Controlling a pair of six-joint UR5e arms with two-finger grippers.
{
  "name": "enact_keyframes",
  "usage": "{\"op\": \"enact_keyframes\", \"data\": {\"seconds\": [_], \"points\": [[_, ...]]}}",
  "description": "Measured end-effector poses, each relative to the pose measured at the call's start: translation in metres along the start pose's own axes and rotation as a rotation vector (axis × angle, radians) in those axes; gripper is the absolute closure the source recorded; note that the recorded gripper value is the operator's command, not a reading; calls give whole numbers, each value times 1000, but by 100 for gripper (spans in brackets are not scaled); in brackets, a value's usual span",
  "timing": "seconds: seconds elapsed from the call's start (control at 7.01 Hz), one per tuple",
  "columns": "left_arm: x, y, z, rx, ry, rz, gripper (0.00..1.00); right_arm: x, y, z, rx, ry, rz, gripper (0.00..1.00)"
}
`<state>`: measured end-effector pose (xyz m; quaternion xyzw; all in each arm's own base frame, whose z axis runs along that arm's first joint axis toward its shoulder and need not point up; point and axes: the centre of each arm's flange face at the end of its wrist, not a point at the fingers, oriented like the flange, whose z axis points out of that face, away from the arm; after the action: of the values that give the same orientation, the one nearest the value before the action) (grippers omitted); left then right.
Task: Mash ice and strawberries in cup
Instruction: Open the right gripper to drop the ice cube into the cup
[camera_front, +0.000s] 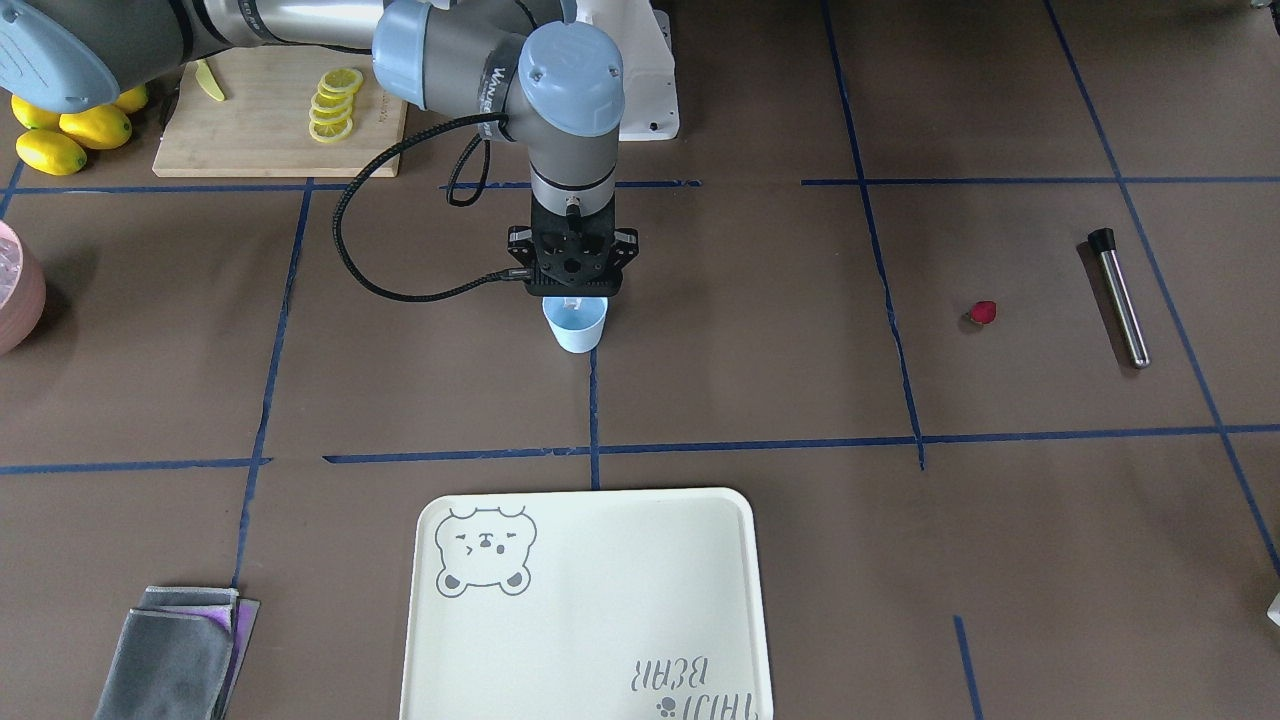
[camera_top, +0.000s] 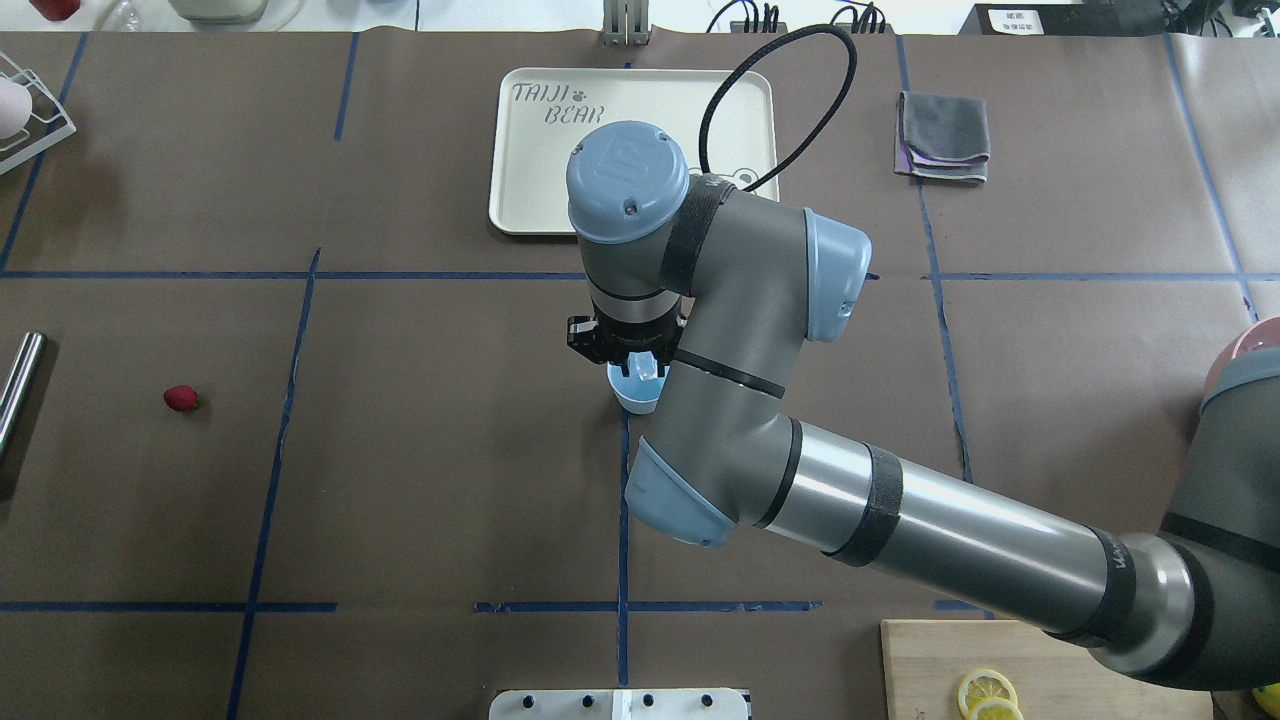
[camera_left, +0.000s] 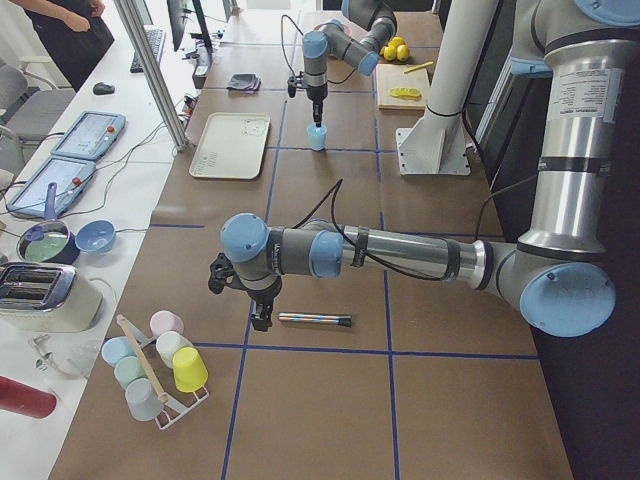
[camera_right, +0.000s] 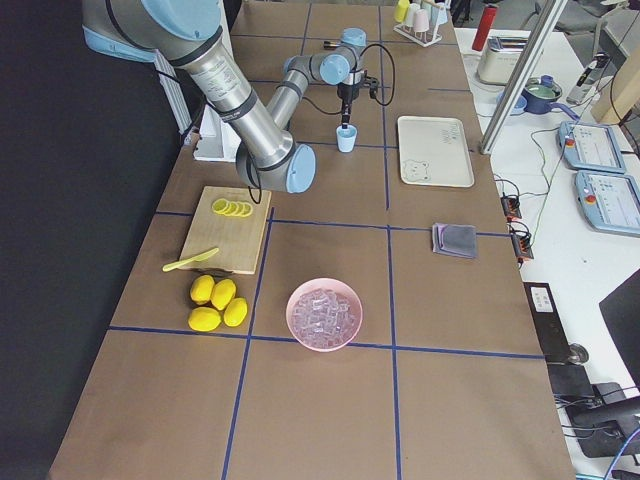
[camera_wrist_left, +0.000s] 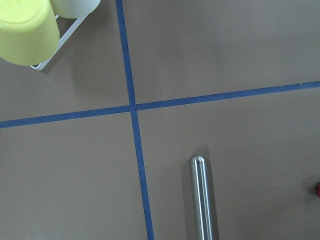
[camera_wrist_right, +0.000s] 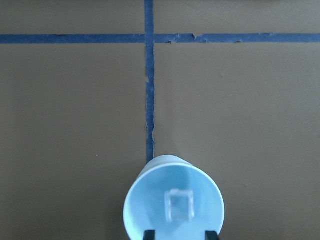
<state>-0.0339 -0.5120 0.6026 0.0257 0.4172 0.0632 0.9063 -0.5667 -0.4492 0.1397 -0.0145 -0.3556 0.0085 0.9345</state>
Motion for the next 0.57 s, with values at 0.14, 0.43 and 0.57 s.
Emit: {"op": "enact_keyframes", "data": {"seconds": [0.14,0.43,0.57], "points": [[0,0,0,0,0,0,0,0,0,1,0,1,0,32],[0,0,0,0,0,0,0,0,1,-2,3,-6,-2,1],[0,-1,0,1,0,1,0,3,-1,-13,15,-21,0,1]]}}
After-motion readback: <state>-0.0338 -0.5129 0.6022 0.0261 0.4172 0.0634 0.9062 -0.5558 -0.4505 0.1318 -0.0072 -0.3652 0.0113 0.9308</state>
